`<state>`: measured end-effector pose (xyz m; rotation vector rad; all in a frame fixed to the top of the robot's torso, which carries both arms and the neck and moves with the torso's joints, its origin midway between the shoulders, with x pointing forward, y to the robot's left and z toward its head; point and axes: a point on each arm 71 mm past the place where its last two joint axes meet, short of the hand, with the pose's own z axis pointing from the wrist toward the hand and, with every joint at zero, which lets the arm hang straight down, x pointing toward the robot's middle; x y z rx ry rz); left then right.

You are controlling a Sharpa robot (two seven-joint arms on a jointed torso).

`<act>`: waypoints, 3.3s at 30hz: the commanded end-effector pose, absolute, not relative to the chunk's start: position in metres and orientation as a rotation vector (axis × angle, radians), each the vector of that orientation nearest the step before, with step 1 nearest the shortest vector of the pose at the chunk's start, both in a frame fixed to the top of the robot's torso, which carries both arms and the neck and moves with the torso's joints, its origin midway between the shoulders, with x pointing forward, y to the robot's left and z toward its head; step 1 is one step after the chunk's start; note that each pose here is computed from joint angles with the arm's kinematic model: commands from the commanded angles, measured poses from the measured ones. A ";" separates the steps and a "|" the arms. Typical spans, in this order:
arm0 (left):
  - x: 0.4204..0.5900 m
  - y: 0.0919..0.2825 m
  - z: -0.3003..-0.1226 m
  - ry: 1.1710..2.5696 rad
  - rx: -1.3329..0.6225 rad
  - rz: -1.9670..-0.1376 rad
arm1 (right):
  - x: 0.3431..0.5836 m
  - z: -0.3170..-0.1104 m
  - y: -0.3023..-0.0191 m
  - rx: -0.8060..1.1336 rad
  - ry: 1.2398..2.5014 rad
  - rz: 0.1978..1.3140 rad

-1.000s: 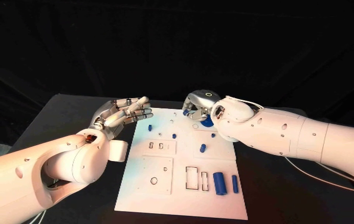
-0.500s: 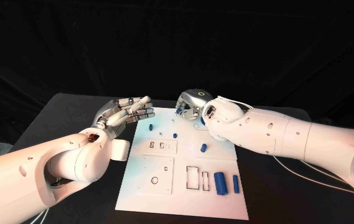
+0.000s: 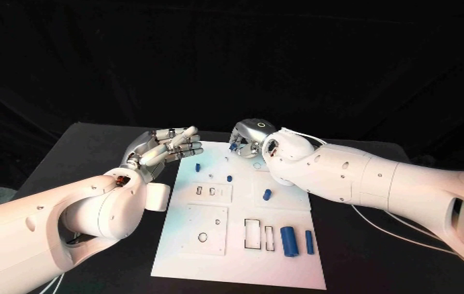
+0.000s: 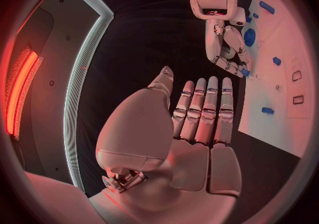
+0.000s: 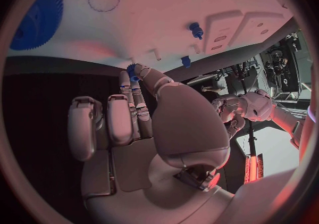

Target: Assemble the parts on the task board

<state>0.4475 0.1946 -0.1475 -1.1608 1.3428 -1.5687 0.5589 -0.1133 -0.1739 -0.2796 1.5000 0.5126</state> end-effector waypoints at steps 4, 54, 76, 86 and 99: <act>0.447 0.191 -0.145 1.348 -1.142 -1.598 | 0.561 -0.176 -0.110 -0.286 1.511 0.511; 0.453 0.200 -0.146 1.343 -1.145 -1.585 | 0.523 -0.149 -0.224 -0.055 1.627 0.549; 0.456 0.206 -0.147 1.335 -1.147 -1.573 | 0.543 -0.166 -0.231 -0.035 1.725 0.491; 0.456 0.207 -0.147 1.335 -1.149 -1.570 | 0.543 -0.172 -0.225 -0.070 1.737 0.478; 0.457 0.207 -0.147 1.336 -1.149 -1.570 | 0.547 -0.179 -0.222 -0.094 1.752 0.456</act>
